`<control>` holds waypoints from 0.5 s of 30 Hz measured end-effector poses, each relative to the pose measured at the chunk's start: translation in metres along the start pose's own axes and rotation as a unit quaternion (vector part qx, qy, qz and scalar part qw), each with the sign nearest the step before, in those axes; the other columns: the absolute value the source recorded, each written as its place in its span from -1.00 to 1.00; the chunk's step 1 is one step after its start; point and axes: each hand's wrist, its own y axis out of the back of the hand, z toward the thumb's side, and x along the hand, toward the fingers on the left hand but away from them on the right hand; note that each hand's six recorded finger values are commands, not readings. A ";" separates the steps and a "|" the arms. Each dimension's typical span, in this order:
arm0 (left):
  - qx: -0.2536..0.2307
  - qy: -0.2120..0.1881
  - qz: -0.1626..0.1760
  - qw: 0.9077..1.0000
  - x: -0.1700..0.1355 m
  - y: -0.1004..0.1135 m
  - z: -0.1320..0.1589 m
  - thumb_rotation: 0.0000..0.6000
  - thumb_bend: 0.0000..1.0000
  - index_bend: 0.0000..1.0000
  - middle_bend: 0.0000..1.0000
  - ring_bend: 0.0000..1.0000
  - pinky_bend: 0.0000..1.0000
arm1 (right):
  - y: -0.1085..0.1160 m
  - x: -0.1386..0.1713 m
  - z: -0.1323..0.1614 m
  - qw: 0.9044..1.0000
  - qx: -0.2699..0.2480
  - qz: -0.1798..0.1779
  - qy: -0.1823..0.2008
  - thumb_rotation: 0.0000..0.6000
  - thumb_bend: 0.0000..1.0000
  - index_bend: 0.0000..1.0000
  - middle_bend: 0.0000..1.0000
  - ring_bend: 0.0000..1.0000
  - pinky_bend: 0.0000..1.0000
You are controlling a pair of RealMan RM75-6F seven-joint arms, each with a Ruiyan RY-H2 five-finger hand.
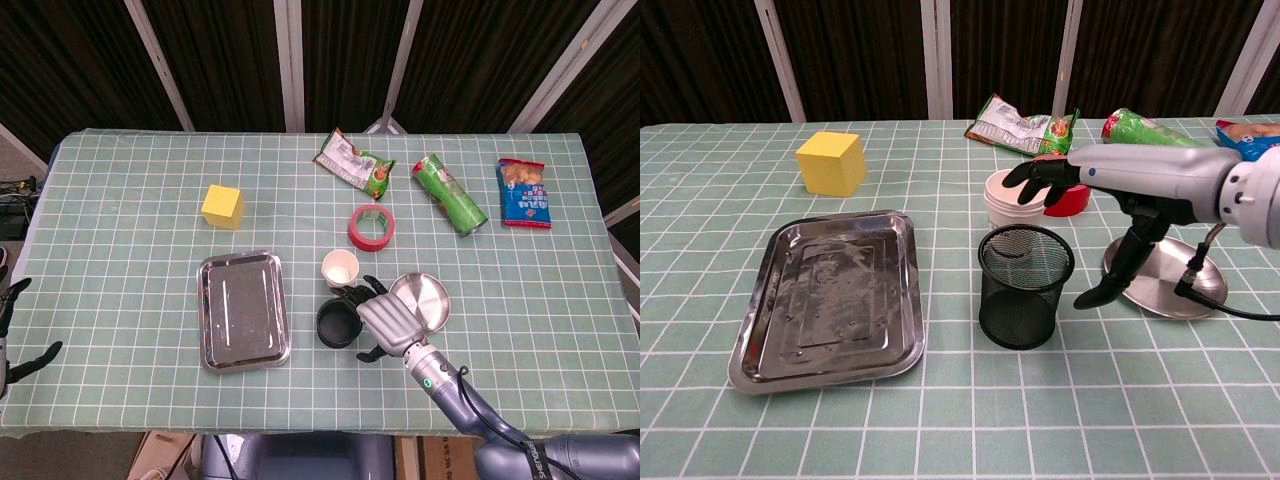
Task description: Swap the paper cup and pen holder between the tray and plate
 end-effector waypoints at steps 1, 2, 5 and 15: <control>0.000 0.000 0.000 1.000 0.000 0.000 0.000 1.00 -0.86 -0.65 -1.00 -1.00 -0.97 | 0.003 0.002 0.001 1.000 -0.001 -0.004 0.001 1.00 -0.90 -0.90 -0.70 -0.68 -0.95; 0.000 0.001 0.000 1.000 0.000 0.000 0.000 1.00 -0.86 -0.65 -1.00 -1.00 -0.97 | 0.007 0.004 0.002 1.000 -0.002 -0.007 0.001 1.00 -0.90 -0.90 -0.70 -0.68 -0.95; -0.001 0.000 0.000 1.000 0.000 0.000 0.000 1.00 -0.86 -0.65 -1.00 -1.00 -0.97 | 0.025 0.008 0.002 1.000 -0.003 -0.031 -0.001 1.00 -0.90 -0.90 -0.71 -0.68 -0.95; 0.003 0.005 0.001 1.000 0.001 -0.002 -0.001 1.00 -0.86 -0.65 -1.00 -1.00 -0.97 | 0.067 -0.012 -0.022 0.996 -0.014 -0.078 -0.037 1.00 -0.90 -0.90 -0.74 -0.73 -0.95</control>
